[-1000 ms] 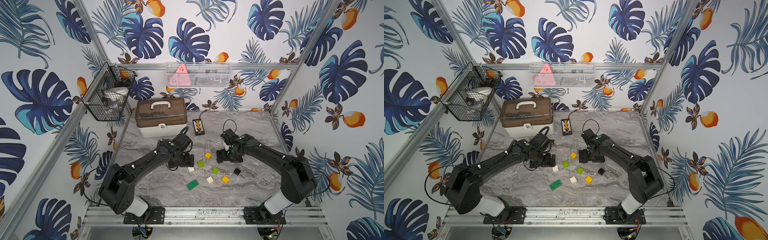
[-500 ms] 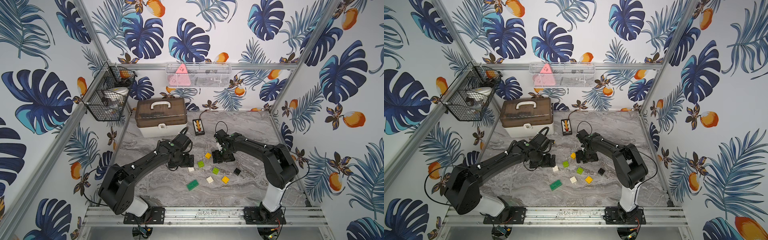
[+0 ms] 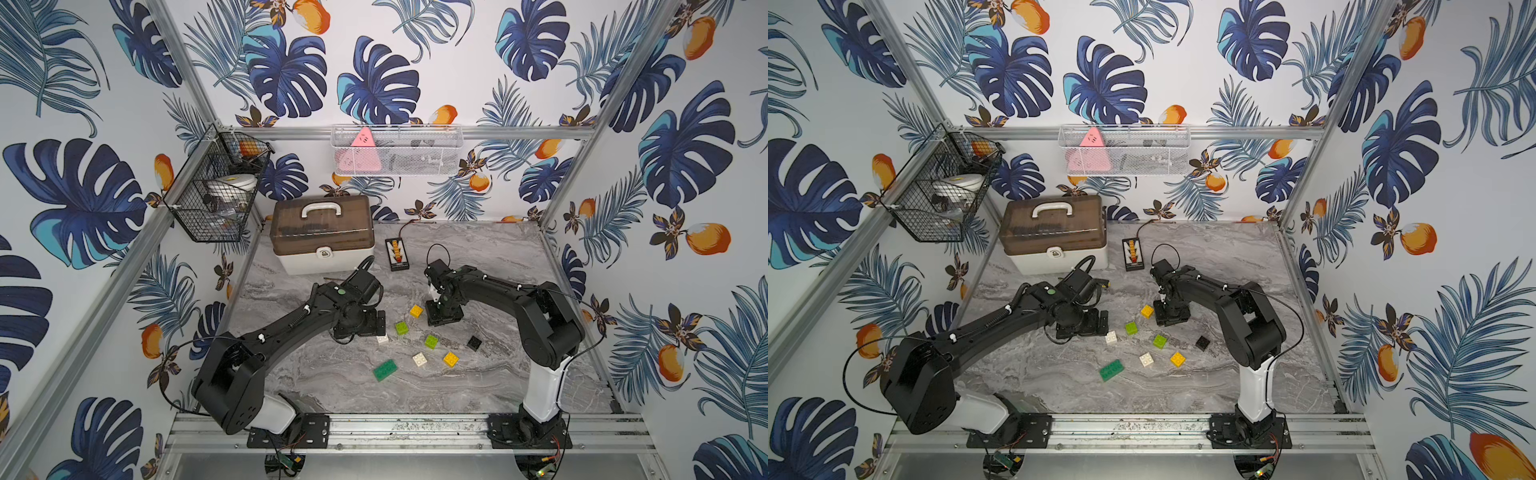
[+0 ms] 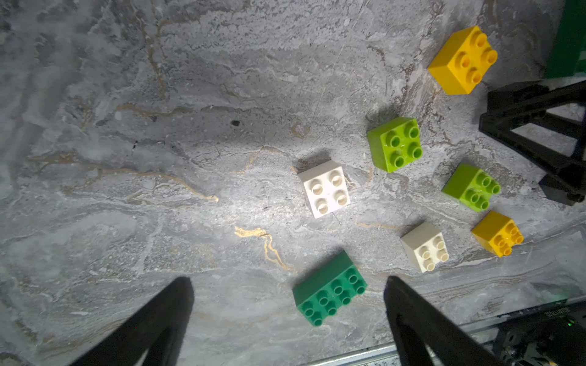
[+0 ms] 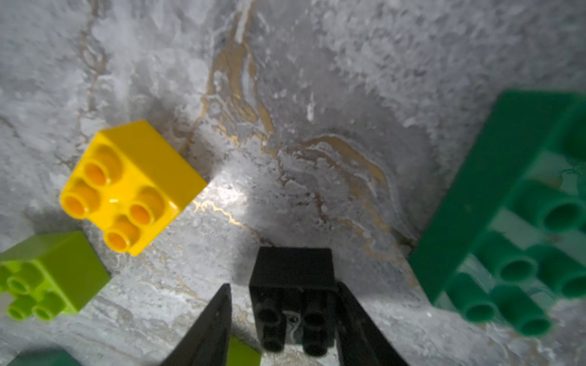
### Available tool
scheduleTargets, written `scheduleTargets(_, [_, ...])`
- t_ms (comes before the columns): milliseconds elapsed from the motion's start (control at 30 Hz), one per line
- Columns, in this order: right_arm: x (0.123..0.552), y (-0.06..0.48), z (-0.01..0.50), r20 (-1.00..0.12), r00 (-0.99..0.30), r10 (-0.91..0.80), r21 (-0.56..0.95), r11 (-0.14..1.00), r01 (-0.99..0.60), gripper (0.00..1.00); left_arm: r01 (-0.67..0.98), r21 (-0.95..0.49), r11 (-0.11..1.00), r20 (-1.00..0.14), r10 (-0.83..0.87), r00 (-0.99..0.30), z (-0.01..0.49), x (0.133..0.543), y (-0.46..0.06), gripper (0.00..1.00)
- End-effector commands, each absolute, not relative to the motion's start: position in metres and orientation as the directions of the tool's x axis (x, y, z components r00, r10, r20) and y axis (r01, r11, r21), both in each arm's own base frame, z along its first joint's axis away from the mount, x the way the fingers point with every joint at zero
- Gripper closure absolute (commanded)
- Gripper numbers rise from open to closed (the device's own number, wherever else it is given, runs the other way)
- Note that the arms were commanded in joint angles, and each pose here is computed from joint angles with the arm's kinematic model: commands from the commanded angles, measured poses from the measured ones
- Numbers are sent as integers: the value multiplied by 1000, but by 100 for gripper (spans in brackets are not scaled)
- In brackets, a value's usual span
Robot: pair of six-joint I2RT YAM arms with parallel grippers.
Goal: Assemble a giraffe with lego
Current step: Pick up the lego brick from the center of the board.
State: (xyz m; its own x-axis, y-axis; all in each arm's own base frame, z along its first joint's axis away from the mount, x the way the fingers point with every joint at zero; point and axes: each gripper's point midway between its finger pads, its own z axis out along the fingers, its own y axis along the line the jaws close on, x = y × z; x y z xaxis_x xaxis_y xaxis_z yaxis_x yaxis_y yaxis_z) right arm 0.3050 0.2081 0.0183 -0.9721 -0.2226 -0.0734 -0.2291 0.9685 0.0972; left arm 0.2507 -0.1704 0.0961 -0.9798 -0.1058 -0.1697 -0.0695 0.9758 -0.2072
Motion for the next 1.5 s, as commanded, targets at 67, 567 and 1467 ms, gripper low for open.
scheduleTargets(67, [310, 209, 20, -95, -969, -228, 85, 968, -236, 51, -92, -203, 975, -161, -125, -979, 96, 247, -165, 1])
scheduleTargets(567, [316, 203, 17, -109, -971, -211, 42, 975, -217, 26, -72, -220, 973, -162, -109, -981, 98, 245, -166, 1])
scheduleTargets(1467, [214, 108, 104, -224, -964, 143, 3, 989, 146, 72, -58, -237, 970, -145, -95, -985, 82, 255, -177, 1])
